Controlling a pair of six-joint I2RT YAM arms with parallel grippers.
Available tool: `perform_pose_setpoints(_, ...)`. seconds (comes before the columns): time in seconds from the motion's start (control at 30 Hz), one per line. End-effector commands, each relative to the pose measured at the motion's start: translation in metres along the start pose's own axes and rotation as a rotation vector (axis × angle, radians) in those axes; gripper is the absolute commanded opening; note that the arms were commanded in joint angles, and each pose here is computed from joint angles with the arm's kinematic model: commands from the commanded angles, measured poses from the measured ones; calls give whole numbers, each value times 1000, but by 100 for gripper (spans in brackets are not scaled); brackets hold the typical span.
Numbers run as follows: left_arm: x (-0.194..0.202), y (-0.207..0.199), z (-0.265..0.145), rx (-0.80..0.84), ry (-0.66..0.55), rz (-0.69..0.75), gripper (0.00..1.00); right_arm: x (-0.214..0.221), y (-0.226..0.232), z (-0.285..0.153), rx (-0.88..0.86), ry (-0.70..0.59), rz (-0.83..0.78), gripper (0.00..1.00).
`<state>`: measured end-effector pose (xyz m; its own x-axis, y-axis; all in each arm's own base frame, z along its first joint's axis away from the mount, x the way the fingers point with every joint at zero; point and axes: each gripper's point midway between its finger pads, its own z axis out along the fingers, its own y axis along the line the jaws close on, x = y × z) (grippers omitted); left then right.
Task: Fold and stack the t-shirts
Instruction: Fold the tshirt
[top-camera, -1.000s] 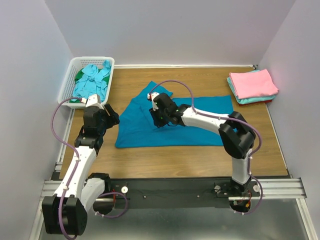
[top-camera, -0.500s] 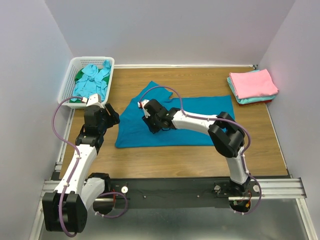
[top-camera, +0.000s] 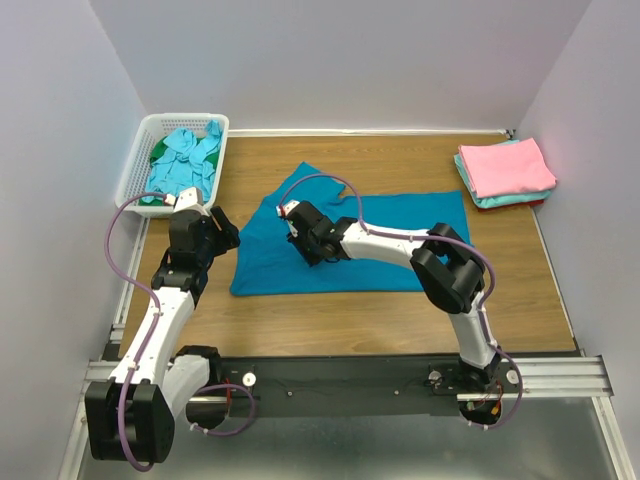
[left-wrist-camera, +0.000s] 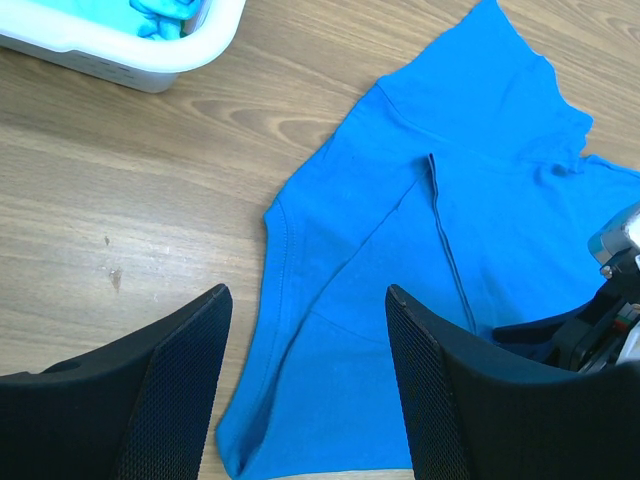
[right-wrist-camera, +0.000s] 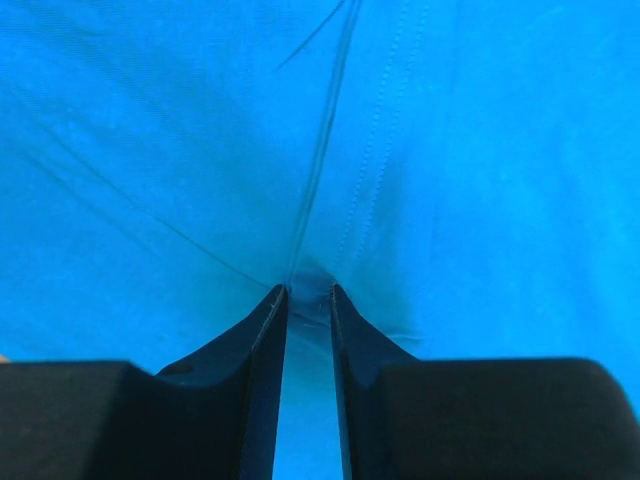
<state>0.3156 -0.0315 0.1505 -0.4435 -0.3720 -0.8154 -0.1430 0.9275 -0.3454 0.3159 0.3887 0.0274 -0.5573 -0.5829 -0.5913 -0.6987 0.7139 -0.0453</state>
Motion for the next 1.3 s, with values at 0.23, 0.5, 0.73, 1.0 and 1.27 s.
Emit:
perform_pose_setpoints(0.23, 5, 2, 2, 1, 9, 18, 71, -5, -6, -3, 48, -5, -29, 14)
perform_pose_setpoints(0.5, 6, 2, 4, 0, 12, 21, 71, -27, -18, -14, 117, -60, -32, 1)
perform_pose_setpoints(0.73, 8, 2, 4, 1, 17, 23, 71, -38, -41, -22, 231, -87, -40, 1)
perform_pose_setpoints(1.0, 9, 2, 4, 2, 21, 25, 71, -34, -72, -20, 320, -78, 26, 1)
perform_pose_setpoints(1.27, 10, 2, 5, 1, 27, 26, 71, -52, -79, -22, 327, -111, 13, 1)
